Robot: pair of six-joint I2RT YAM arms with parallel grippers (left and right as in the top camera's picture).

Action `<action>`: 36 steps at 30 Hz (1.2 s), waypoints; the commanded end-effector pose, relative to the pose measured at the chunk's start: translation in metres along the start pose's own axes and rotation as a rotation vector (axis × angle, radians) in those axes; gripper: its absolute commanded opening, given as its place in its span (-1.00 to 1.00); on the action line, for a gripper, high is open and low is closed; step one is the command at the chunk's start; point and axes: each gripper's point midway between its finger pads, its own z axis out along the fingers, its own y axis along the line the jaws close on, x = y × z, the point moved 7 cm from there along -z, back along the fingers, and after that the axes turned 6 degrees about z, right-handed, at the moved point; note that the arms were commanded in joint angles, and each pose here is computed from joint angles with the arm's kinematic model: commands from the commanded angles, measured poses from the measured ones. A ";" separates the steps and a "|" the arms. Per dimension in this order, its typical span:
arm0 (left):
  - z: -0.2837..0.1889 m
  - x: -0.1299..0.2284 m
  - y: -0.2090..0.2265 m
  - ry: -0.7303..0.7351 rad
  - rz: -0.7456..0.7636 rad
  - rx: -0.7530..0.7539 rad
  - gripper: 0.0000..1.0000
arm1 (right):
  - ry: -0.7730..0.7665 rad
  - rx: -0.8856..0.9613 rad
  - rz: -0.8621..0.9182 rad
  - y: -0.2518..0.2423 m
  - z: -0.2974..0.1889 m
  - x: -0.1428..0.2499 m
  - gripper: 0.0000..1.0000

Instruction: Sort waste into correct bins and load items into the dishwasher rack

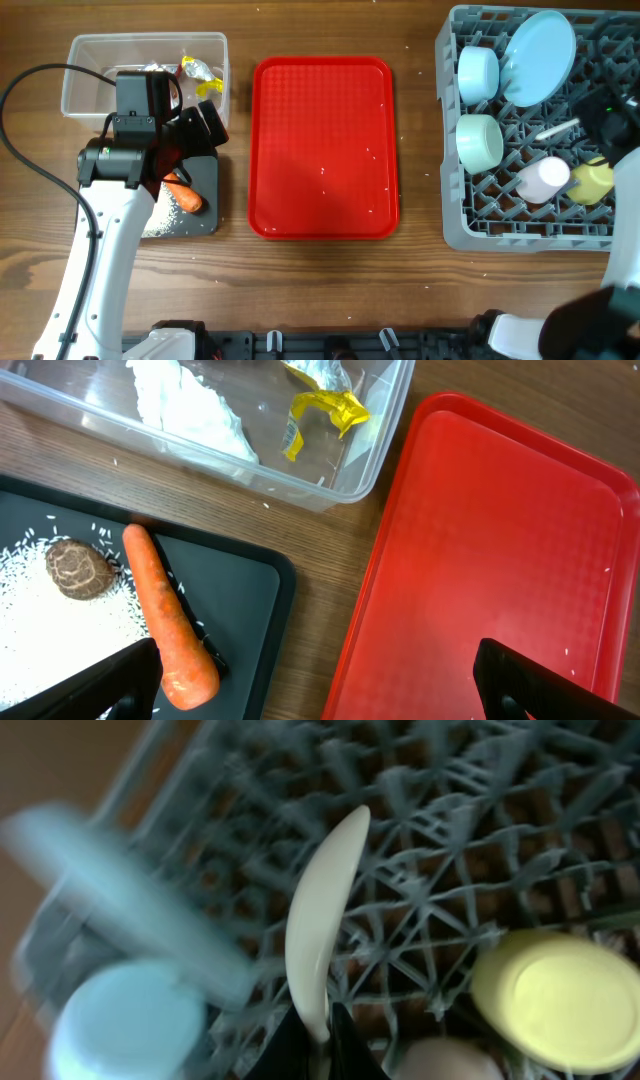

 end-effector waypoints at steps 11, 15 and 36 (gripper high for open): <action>-0.004 0.000 0.001 -0.012 -0.012 0.006 1.00 | -0.032 0.003 0.095 -0.004 0.026 -0.014 0.78; -0.004 0.000 0.001 -0.012 -0.013 0.006 1.00 | 0.095 -0.451 -0.333 0.033 -0.067 0.011 0.79; -0.004 0.000 0.001 -0.012 -0.013 0.006 1.00 | -0.094 -0.629 -0.509 -0.016 -0.228 0.104 1.00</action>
